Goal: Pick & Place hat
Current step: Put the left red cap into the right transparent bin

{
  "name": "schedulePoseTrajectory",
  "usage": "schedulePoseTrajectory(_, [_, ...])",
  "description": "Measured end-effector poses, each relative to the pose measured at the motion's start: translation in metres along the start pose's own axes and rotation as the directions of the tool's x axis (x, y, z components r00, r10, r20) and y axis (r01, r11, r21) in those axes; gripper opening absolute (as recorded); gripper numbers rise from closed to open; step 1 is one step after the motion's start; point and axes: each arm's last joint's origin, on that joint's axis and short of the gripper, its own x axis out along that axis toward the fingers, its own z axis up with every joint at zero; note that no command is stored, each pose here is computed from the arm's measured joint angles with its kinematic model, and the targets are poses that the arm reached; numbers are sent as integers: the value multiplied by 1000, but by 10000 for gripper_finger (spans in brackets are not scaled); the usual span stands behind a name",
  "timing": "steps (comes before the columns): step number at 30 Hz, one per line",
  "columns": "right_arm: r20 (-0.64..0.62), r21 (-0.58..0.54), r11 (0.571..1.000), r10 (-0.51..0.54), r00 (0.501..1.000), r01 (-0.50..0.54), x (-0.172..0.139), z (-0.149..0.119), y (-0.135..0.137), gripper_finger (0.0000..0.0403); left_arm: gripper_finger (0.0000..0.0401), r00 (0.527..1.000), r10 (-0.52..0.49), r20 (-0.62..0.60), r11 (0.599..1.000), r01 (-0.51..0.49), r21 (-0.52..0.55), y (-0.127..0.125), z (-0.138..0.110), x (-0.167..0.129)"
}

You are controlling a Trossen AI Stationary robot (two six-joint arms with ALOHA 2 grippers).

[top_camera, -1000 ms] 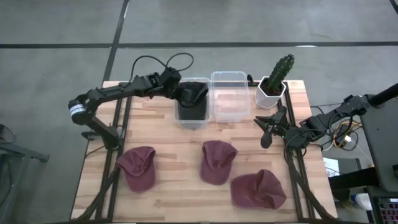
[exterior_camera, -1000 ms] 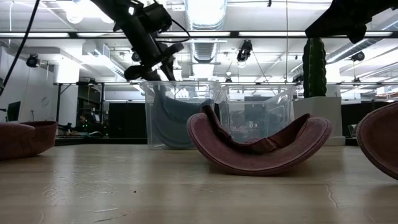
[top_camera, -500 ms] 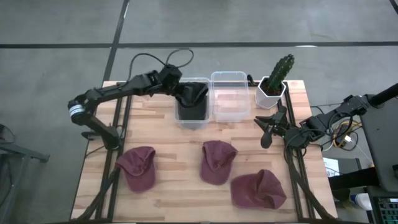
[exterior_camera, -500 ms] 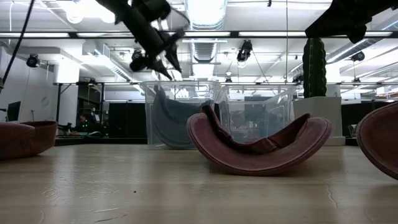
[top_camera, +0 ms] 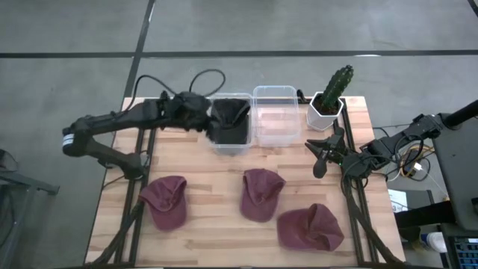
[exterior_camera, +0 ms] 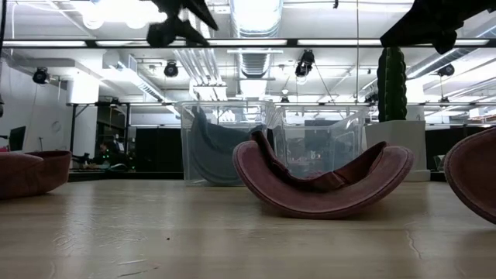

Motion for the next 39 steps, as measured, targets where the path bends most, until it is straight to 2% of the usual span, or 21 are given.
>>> schedulePoseTrajectory(7, [0, 0, 1000, 1, 1000, -1, 0, 0, 0, 59, 170, 989, -79, -121, 997, 79, -9, -31, -33, -12])
schedulePoseTrajectory(9, [-1, 0, 1000, 1, 1000, -1, 0, 0, 0, 59, 170, 984, -68, -167, 997, 63, -35, -36, -43, -15])
schedulePoseTrajectory(12, [-3, 6, 1000, 5, 1000, -5, 0, 0, 0, 59, 170, 976, 5, -220, 998, -20, -66, -39, -60, -19])
schedulePoseTrajectory(16, [-3, 36, 999, 5, 1000, -5, 0, 0, 0, 59, 170, 952, 120, -282, 982, -154, -104, -36, -85, -23])
schedulePoseTrajectory(21, [-5, 36, 999, 7, 1000, -7, 0, 0, 0, 59, 170, 911, 194, -365, 954, -262, -147, -27, -113, -28])
schedulePoseTrajectory(26, [-6, 46, 999, 7, 1000, -7, 0, 0, 0, 59, 170, 896, 200, -397, 933, -297, -201, -19, -133, -32])
schedulePoseTrajectory(33, [-6, 126, 992, 7, 1000, -7, 0, 0, 0, 59, 170, 884, 196, -424, 906, -329, -268, -9, -152, -40])
schedulePoseTrajectory(39, [-6, 129, 992, 7, 1000, -7, 0, 0, 0, 59, 170, 873, 208, -440, 868, -373, -329, -2, -167, -46])
